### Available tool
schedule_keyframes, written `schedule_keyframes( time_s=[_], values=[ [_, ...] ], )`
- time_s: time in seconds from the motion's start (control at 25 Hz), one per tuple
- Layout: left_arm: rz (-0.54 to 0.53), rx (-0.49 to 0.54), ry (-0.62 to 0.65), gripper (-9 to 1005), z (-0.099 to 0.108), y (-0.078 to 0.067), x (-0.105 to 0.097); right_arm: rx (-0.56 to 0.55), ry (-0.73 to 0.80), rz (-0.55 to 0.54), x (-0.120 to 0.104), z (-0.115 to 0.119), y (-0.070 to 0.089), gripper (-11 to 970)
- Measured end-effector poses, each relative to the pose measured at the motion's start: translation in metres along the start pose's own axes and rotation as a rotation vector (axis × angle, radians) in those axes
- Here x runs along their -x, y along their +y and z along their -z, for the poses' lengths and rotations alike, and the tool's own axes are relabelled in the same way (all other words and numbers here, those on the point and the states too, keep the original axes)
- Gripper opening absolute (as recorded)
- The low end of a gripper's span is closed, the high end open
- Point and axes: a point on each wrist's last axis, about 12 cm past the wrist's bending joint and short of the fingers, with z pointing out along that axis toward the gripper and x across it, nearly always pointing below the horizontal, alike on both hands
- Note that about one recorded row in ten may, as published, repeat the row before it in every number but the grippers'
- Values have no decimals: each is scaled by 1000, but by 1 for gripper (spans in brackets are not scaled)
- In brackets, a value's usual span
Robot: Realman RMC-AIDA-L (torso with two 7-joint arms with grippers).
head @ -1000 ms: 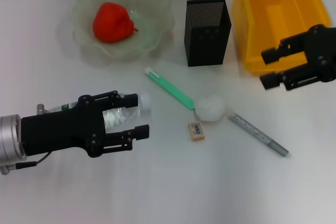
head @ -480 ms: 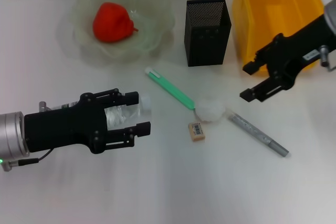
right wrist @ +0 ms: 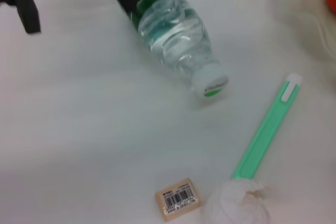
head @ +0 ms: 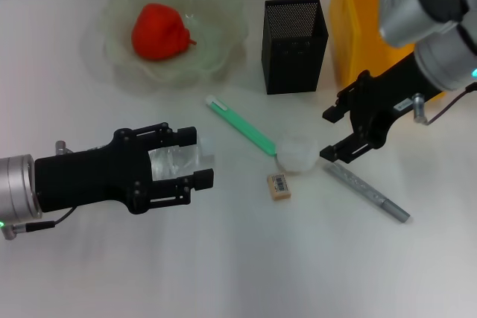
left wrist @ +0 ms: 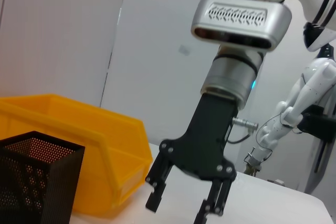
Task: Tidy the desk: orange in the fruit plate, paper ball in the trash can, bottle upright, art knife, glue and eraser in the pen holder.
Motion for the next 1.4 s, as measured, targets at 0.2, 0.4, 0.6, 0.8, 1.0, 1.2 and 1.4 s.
schedule_keyframes(
  time_s=[0.2, 0.4, 0.6, 0.8, 1.0, 1.2, 1.4],
  values=[
    [-2, 0, 2, 755, 1, 1, 1, 3, -17, 13, -2, -14, 0, 674],
    [-4, 2, 4, 755, 2, 1, 1, -7, -40, 27, -3, -22, -2, 666],
    [-4, 2, 4, 755, 2, 1, 1, -5, -59, 51, -1, -34, 0, 658],
    [-4, 1, 4, 755, 2, 1, 1, -6, -60, 59, -5, -43, 0, 650],
    [-4, 0, 3, 754, 1, 1, 1, -10, -69, 65, -7, -52, 1, 642],
    [-4, -2, 2, 754, 1, 1, 1, -4, -76, 65, -8, -55, 3, 633],
    [-5, -4, 2, 754, 1, 1, 1, -20, -88, 44, -8, -51, 1, 625]
  ],
)
